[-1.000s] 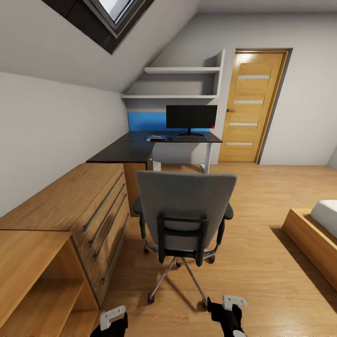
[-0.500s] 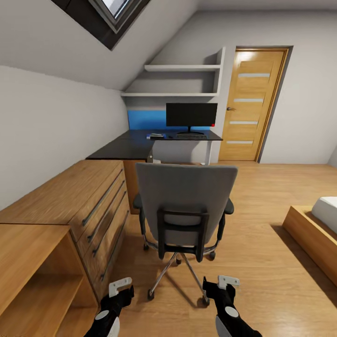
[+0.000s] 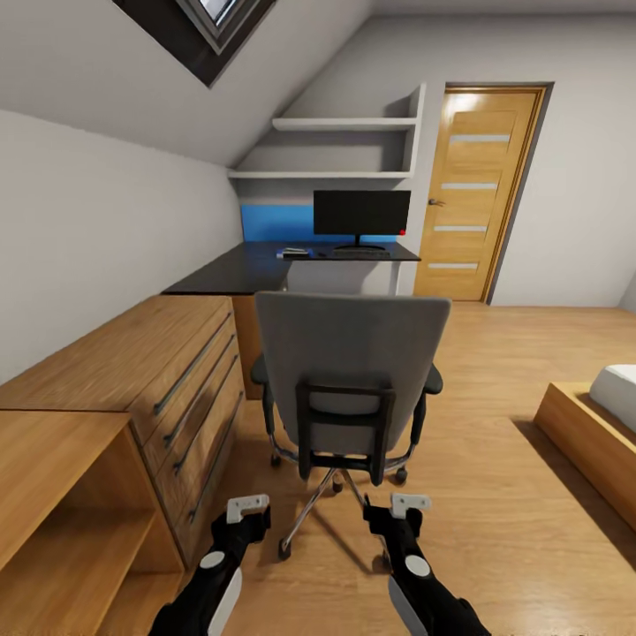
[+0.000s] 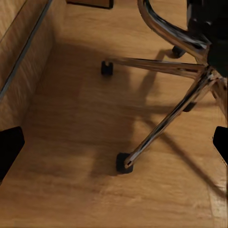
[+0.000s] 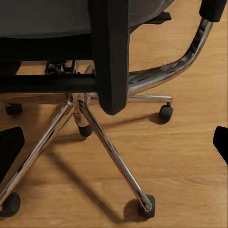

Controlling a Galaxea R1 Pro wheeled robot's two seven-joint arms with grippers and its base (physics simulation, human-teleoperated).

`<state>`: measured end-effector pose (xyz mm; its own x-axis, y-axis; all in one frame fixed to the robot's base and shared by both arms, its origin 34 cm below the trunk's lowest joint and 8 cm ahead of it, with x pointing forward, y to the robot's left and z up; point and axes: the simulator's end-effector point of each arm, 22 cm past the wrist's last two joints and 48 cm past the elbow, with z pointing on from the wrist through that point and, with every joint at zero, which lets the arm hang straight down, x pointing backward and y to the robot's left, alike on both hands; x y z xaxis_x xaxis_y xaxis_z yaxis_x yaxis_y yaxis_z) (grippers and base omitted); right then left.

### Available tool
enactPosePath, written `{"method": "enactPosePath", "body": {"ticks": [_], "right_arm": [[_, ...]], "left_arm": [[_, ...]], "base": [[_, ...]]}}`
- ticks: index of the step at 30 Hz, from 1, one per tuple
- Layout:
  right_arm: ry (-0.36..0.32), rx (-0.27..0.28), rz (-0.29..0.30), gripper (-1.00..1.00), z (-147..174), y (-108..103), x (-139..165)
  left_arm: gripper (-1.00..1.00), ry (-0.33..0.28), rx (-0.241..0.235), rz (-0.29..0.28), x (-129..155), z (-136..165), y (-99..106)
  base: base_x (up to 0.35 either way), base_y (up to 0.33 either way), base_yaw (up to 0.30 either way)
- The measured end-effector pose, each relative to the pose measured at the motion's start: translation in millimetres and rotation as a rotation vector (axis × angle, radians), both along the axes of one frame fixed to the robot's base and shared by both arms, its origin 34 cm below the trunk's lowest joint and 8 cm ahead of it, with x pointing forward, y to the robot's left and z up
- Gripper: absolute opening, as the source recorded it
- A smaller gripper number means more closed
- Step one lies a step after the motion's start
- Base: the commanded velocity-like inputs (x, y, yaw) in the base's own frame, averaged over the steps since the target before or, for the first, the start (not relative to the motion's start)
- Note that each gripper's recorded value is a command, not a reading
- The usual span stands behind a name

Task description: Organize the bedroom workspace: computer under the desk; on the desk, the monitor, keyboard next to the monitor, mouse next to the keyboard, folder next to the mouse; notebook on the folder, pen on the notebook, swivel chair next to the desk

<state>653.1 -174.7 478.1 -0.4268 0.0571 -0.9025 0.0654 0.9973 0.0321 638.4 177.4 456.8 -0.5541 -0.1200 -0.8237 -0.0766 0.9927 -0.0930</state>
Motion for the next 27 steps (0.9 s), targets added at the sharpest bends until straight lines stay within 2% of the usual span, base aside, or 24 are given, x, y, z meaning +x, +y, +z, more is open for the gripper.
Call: {"method": "enactPosePath", "body": {"ticks": [2, 5, 12, 21, 27], "right_arm": [[-0.027, -0.003, 0.007, 1.00, 6.2, 2.4, 5.2], [-0.057, -0.004, 0.010, 1.00, 11.7, 4.2, 10.2], [-0.137, 0.005, -0.005, 1.00, 31.7, 3.6, 23.8], [-0.147, -0.001, -0.019, 1.00, 15.4, -2.9, 20.7], [-0.126, -0.011, -0.032, 1.00, -7.6, -6.6, 12.8]], "left_arm": [[1.00, -0.020, 0.015, -0.037, 5.1, 5.6, -10.8], [1.00, -0.009, 0.026, -0.073, 6.1, 4.3, -20.8], [1.00, 0.009, 0.028, -0.104, 5.2, -4.7, -29.0], [1.00, 0.011, 0.024, -0.107, 0.2, -24.7, -30.0], [1.00, -0.033, 0.022, -0.104, 2.1, -29.9, -30.1]], "base": [[0.000, 0.000, 0.000], [0.000, 0.000, 0.000], [0.000, 0.000, 0.000], [0.000, 0.000, 0.000], [0.000, 0.000, 0.000]]}}
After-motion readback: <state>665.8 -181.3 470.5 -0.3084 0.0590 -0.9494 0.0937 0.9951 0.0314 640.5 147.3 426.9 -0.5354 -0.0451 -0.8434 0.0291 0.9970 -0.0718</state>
